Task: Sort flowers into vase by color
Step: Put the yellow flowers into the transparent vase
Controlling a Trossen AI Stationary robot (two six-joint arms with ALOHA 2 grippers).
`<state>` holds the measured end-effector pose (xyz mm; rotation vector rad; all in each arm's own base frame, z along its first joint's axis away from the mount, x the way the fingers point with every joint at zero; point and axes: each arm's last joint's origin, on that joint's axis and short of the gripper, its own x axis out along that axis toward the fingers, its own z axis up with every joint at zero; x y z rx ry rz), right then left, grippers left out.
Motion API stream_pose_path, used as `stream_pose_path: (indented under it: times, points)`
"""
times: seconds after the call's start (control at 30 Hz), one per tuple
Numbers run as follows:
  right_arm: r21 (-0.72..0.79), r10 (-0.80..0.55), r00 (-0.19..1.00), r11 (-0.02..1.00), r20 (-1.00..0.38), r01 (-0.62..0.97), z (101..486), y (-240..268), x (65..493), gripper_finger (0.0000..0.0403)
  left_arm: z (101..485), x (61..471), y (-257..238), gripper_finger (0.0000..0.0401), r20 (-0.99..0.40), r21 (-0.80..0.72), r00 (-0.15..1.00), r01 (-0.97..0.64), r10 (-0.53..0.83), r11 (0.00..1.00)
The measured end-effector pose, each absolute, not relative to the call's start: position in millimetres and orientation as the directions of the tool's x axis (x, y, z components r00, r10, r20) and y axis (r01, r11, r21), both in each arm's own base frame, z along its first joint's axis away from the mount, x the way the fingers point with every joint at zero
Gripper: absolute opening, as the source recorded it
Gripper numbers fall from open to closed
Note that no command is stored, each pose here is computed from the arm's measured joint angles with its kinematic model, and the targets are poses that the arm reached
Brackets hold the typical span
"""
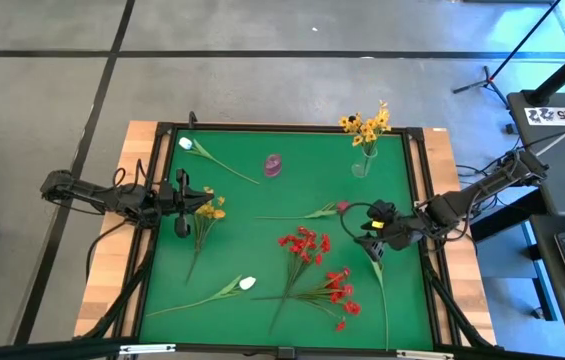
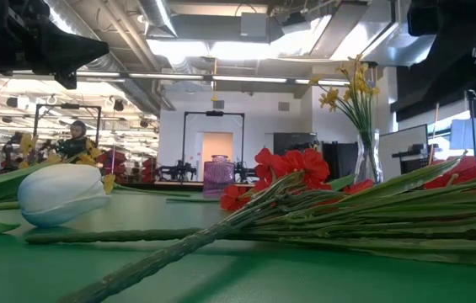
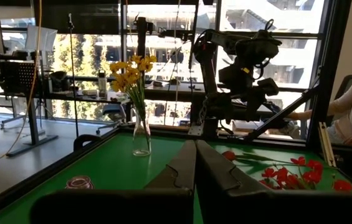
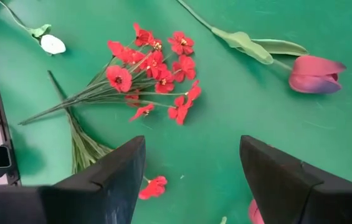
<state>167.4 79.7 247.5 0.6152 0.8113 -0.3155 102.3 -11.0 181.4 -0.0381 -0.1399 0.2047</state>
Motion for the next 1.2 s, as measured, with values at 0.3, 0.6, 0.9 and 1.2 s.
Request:
stream_pose_path:
  times: [0.3,0.6,0.9,1.2]
  points:
    - [0.376,-0.038,0.661,0.798,-0.749,0.472,247.9,79.8,167.9,0.0259,181.6,102.3,-11.0,0.0,0.135,-0.052,0.969,-0.2,0.205,0.978]
    - [0.345,-0.082,0.675,0.811,-0.733,0.473,248.4,78.6,168.4,0.0259,181.6,102.3,-11.0,0.0,0.135,-0.052,0.969,-0.2,0.205,0.978]
    - [0.345,-0.131,0.722,0.811,-0.679,0.472,252.3,78.4,172.3,0.0259,181.5,102.3,-11.0,0.0,0.135,-0.052,0.969,-0.2,0.205,0.978]
    - [0.352,-0.126,0.736,0.817,-0.665,0.457,252.7,80.2,175.8,0.0259,181.7,102.3,-11.0,0.0,0.136,-0.1,0.969,-0.193,0.205,0.976]
